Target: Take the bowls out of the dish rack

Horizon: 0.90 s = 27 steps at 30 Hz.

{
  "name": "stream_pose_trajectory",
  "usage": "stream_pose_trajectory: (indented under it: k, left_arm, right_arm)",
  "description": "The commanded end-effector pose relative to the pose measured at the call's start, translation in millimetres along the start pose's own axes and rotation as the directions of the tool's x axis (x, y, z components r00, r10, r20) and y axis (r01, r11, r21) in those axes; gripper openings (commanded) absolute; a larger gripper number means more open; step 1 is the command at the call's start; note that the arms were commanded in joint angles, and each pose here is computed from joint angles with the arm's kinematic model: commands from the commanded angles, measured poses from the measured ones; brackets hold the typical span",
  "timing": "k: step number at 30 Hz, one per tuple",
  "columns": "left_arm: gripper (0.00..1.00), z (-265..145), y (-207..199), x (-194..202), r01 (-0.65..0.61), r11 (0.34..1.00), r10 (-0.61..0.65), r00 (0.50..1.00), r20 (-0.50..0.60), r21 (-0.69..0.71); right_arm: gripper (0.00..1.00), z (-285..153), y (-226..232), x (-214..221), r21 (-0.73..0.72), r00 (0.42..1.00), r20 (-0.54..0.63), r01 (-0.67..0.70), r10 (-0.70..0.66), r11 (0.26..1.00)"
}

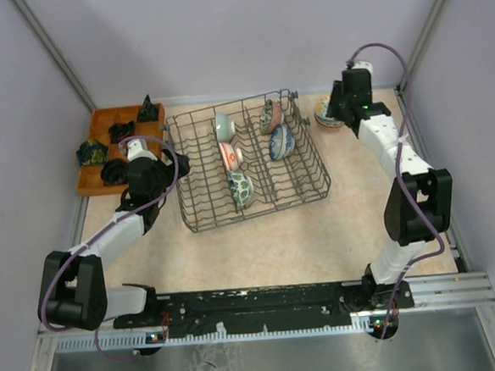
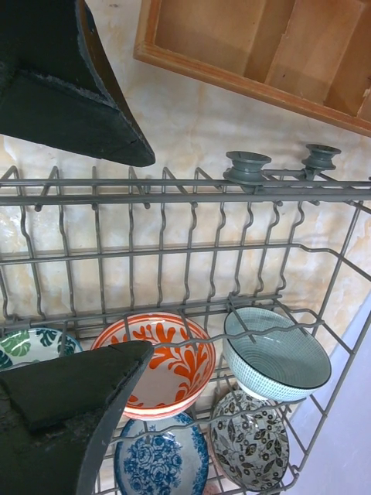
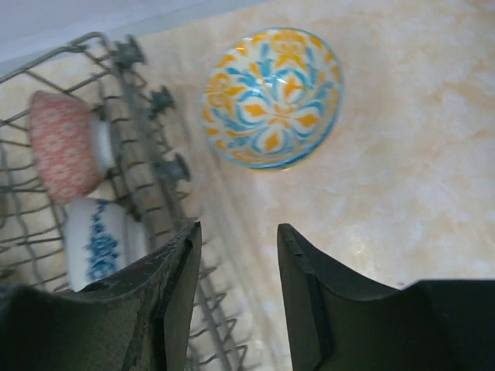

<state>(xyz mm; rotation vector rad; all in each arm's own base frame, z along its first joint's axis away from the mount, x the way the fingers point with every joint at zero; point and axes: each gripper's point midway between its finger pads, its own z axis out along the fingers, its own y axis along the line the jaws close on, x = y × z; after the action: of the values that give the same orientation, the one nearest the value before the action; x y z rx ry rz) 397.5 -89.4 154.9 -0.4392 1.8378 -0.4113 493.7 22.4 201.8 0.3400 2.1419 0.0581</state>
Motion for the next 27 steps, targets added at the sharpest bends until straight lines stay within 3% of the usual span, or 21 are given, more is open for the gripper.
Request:
stream_pose_trajectory:
  k: [1,5,15,27]
  left_arm:
    - [0.99,-7.9,-5.1,-9.3,0.014,1.0,-0.015,0.999,0.036,0.025]
    - [0.99,-12.4,-5.2,-12.4,0.007,1.0,-0.008,0.999,0.044,0.026]
    - [0.99,-16.5,-5.1,-16.6,0.004,1.0,-0.005,0.998,0.058,0.024]
    - [0.99,-12.4,-4.1,-14.4,0.0,1.0,-0.002,0.998,0.061,0.025]
  right_arm:
    - [0.47,-53.0,51.7,-39.9,-0.004,0.975,0.18,0.132,-0.129,0.991]
    - [0.48,-65.0,96.9,-27.3,0.029,0.952,0.182,0.244,-0.245,0.969]
    - [0.48,-51.0,179.5,21.6,0.243,0.827,0.123,0.511,-0.548,0.825]
    - [0.47,-12.8,186.9,56.1,0.355,0.774,0.018,0.587,-0.633,0.728]
